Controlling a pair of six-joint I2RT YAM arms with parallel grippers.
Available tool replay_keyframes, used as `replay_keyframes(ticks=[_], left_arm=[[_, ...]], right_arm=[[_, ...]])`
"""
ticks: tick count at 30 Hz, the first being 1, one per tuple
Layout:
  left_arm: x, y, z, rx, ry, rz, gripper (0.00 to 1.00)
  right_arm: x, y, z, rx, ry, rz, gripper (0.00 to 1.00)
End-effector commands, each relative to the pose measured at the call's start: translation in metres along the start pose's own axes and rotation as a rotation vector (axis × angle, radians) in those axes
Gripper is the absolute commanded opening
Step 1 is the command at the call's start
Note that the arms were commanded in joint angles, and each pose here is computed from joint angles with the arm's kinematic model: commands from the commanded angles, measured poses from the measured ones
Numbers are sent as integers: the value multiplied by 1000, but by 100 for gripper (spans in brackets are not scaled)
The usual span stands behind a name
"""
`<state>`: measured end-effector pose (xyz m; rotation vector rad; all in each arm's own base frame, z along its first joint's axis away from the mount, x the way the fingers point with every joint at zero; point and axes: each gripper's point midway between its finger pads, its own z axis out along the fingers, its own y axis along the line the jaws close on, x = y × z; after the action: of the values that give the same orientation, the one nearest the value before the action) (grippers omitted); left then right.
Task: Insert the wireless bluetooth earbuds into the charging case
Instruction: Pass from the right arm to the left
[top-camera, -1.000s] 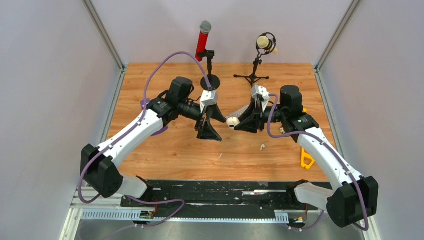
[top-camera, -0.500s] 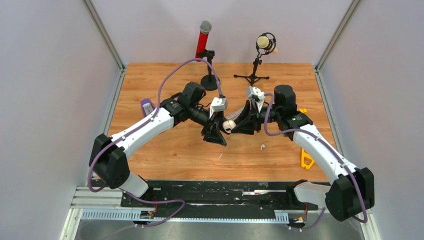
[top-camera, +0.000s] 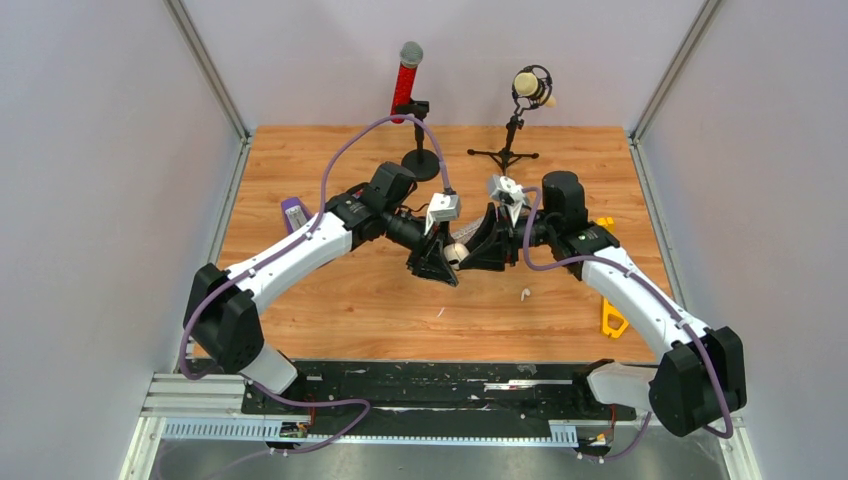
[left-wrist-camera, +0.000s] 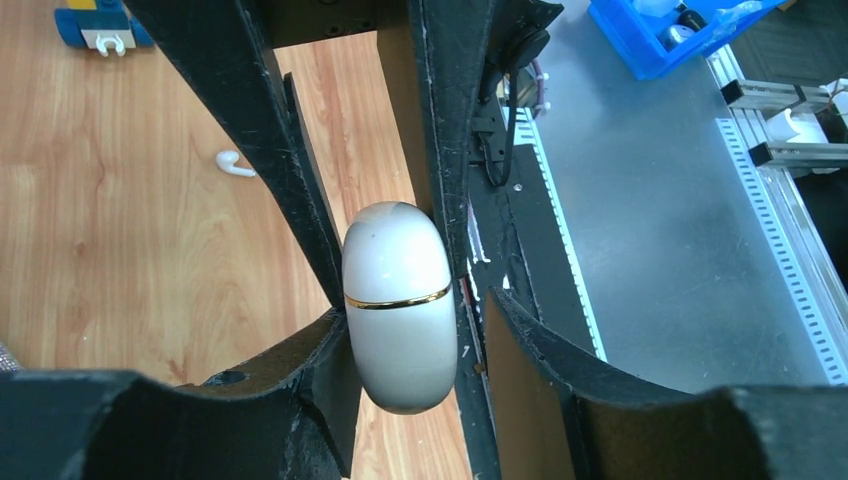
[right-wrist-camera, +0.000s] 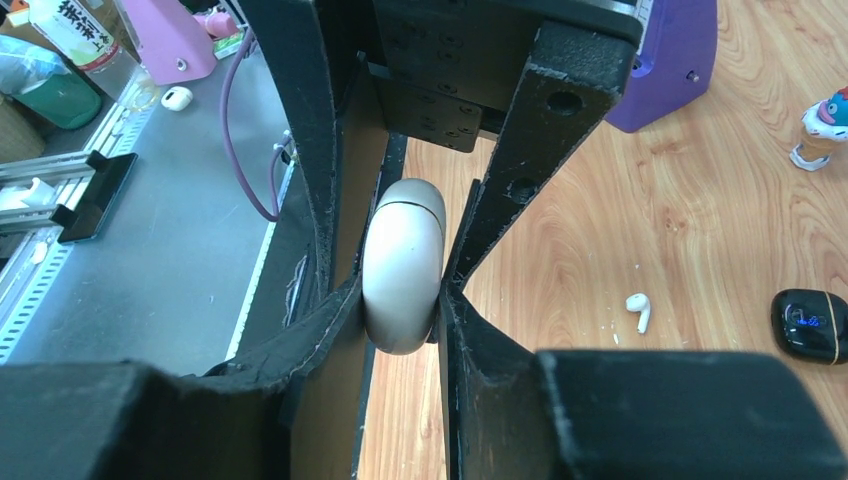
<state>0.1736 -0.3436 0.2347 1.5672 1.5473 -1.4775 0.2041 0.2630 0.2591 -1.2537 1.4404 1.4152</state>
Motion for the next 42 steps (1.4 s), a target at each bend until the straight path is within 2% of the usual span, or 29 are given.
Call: replay_keyframes(ticks=[1,20,27,31,34,39,42], left_arm=[[-27,-11,2,44,-46,51,52],[-34,-10,2,43,-55,41,45],[-32,-8,2,31,-50,46,38],[-30,-8,2,31,-49,54,26],[-28,-9,1,30,-45,62,22],[-25,-12,0,32,-43,79,17],[-22,-18,0,53,-46,85,16]], right_arm=[[-2,0,1,7,-18,-75,25],[2,-3,4,8,-38,-37,24],[4,-2,6,-4,-31,-27,25],[4,-4,7,-3,-25,-21,26],[2,-4,6,-1,-23,-29,34],[-9,1,0,-11,-26,-27,64],[-20,6,-4,-35,-30,-8,70]])
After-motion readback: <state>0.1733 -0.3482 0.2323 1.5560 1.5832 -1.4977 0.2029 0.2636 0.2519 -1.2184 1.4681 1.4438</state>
